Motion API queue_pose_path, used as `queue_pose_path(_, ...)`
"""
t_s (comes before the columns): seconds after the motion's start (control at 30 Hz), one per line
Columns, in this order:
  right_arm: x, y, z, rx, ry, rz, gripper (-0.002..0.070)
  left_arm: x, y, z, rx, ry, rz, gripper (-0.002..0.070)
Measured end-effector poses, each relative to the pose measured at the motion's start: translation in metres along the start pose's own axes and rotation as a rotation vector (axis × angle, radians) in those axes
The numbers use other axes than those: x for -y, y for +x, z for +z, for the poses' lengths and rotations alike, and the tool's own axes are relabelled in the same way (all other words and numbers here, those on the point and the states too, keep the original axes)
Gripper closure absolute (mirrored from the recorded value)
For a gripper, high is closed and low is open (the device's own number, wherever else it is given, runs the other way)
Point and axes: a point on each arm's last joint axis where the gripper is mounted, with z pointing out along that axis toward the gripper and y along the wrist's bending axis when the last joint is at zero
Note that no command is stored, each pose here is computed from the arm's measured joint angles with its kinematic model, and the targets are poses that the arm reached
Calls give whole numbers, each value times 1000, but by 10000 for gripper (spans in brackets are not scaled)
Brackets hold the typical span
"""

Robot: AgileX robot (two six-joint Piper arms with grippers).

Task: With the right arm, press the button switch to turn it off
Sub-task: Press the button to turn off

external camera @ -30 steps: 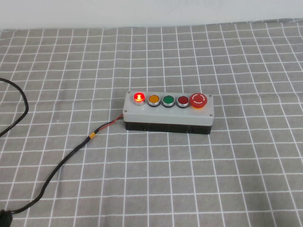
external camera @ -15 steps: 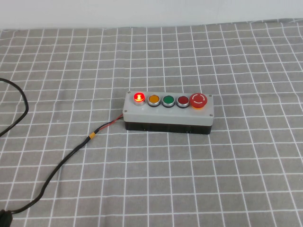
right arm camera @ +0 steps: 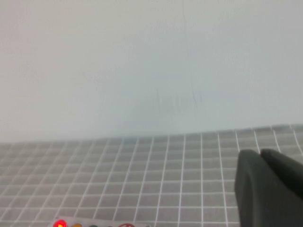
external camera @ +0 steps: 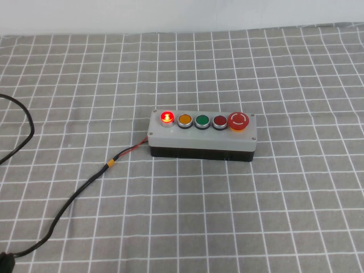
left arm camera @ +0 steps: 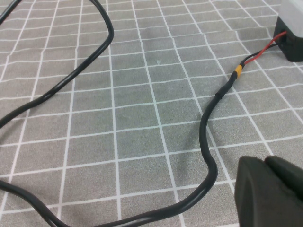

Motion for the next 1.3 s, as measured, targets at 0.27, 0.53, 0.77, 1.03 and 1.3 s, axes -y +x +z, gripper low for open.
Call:
queue_pose_path(0.27, -5, -6, 73, -79, -101, 122, 692, 0, 0, 0, 0, 0, 0, 678)
queue_pose_path(0.53, -19, 18, 162, -375, -312, 18, 692, 0, 0, 0, 0, 0, 0, 678)
queue_pose_path(0.77, -69, 50, 231, -583, -421, -89, 692, 0, 0, 0, 0, 0, 0, 678)
queue_pose_path(1.03, -147, 97, 288, -796, -357, -320, 692, 0, 0, 0, 0, 0, 0, 678)
queue_pose_path(1.3, -196, 135, 335, -855, -343, -407, 692, 0, 0, 0, 0, 0, 0, 678)
